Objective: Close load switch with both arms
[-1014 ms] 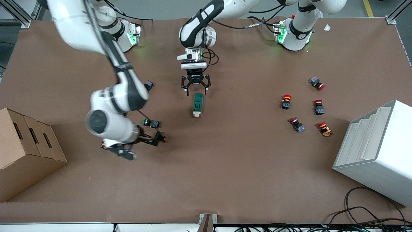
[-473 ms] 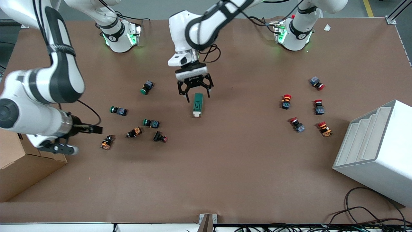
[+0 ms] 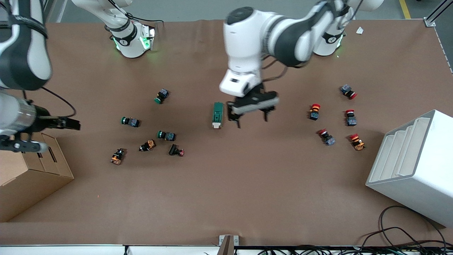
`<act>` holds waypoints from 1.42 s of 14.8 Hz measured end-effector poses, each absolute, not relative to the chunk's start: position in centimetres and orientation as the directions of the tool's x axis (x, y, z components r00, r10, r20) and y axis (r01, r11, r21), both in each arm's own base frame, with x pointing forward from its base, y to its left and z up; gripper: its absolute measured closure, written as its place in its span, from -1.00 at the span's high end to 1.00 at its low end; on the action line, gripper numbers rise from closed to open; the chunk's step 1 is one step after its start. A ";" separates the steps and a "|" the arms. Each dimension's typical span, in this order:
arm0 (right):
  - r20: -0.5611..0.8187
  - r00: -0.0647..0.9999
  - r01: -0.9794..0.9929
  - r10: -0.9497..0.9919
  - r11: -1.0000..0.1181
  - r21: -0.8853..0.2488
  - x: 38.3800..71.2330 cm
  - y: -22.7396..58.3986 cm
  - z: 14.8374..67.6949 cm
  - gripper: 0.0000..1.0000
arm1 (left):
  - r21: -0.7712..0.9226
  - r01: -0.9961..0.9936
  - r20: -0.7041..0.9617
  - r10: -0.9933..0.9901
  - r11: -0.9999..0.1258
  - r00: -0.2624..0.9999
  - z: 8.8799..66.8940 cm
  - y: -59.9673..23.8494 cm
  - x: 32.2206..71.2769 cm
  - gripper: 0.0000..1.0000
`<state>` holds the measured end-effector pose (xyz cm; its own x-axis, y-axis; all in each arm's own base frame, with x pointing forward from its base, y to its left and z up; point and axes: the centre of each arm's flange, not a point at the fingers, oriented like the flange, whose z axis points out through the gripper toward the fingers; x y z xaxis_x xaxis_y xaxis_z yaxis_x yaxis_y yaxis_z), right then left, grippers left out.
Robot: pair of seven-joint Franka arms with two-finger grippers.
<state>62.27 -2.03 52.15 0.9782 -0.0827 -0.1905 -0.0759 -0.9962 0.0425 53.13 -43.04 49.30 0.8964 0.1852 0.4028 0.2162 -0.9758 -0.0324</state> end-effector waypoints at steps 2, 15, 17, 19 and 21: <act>-0.199 0.976 -0.083 -0.089 -0.996 0.043 61.9 -2.5 53.6 1.00 | -0.035 0.198 0.347 0.174 -0.980 0.921 51.4 -37.8 55.8 1.00; -0.217 0.972 -0.090 -0.094 -0.996 0.030 61.2 -2.7 56.2 1.00 | -0.040 -0.053 0.052 -0.055 -0.998 0.997 62.1 -11.2 55.9 1.00; -0.208 0.973 -0.094 -0.097 -0.995 0.024 60.7 -2.9 57.1 1.00 | -0.031 -0.058 0.020 -0.059 -0.998 0.998 63.0 -9.5 54.4 1.00; -0.195 0.976 -0.099 -0.101 -0.995 0.021 59.8 -3.1 58.6 1.00 | -0.015 -0.046 -0.006 -0.046 -0.999 0.999 63.5 -8.8 53.1 1.00; -0.184 0.978 -0.100 -0.101 -0.995 0.017 58.5 -3.1 59.9 1.00 | -0.011 -0.042 -0.020 -0.042 -0.999 0.999 63.4 -8.6 52.2 1.00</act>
<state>58.51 -3.12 59.93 0.9777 -0.1013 -0.1838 -0.0999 -0.9949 0.0173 52.20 -8.59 63.36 0.9989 -0.0416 -0.0196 -0.0418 -0.9991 -0.0114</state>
